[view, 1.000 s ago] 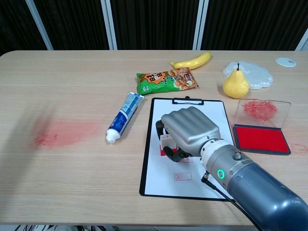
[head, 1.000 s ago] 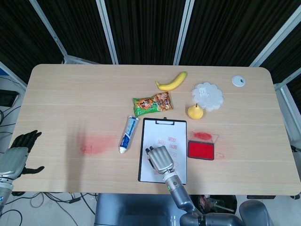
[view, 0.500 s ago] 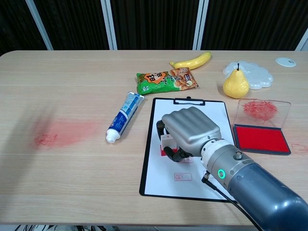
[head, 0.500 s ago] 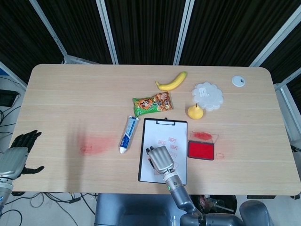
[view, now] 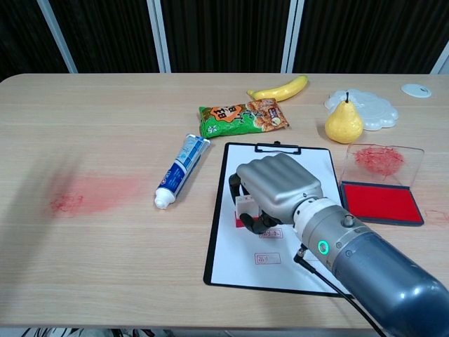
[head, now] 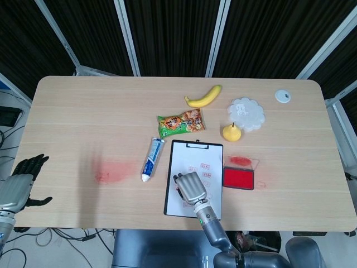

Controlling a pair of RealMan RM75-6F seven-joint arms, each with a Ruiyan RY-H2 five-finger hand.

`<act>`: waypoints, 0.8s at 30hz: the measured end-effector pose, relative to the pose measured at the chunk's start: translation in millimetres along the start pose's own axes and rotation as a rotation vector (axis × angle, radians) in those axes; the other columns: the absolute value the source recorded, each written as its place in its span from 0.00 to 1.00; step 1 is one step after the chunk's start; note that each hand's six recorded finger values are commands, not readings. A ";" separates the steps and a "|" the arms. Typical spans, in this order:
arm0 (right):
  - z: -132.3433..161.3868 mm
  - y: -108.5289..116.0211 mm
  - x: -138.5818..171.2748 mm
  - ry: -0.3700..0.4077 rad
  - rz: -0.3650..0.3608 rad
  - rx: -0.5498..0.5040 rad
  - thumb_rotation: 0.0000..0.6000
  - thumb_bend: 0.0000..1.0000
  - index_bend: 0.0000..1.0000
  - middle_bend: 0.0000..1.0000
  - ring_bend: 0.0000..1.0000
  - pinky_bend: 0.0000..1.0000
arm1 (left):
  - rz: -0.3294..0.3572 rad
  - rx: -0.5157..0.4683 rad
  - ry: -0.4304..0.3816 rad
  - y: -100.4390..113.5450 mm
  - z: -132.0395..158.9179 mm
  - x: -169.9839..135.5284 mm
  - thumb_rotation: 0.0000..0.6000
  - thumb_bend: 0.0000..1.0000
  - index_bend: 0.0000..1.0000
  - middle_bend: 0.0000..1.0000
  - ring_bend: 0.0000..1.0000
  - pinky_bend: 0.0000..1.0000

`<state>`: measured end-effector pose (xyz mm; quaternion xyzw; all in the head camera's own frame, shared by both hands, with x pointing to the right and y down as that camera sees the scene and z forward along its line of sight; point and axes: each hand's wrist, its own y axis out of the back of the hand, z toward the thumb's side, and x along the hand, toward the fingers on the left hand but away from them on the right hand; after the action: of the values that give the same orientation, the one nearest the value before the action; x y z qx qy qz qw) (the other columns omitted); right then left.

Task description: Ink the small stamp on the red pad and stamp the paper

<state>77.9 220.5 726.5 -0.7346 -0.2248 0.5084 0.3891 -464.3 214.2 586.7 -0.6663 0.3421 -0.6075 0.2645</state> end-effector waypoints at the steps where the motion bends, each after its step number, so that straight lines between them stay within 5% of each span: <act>1: 0.2 4.4 -1.1 0.002 -0.012 -0.003 1.00 0.80 0.93 0.87 0.89 0.89 | 0.000 0.000 0.001 0.0 0.0 0.0 1.00 0.02 0.00 0.00 0.00 0.00; 12: -14.3 54.6 -0.2 -0.010 -0.130 -0.025 1.00 0.80 0.93 0.87 0.89 0.89 | 0.007 0.011 0.003 0.3 -0.6 -0.3 1.00 0.02 0.00 0.00 0.00 0.00; 24: -93.2 92.4 41.1 -0.091 -0.194 0.035 1.00 0.79 0.93 0.87 0.89 0.88 | 0.039 0.039 -0.007 0.8 1.0 -3.1 1.00 0.02 0.00 0.00 0.00 0.00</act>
<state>173.4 163.2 645.9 -0.6787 -0.3032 0.5051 0.4386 -463.5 216.1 584.0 -0.6563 0.3420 -0.6067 0.2902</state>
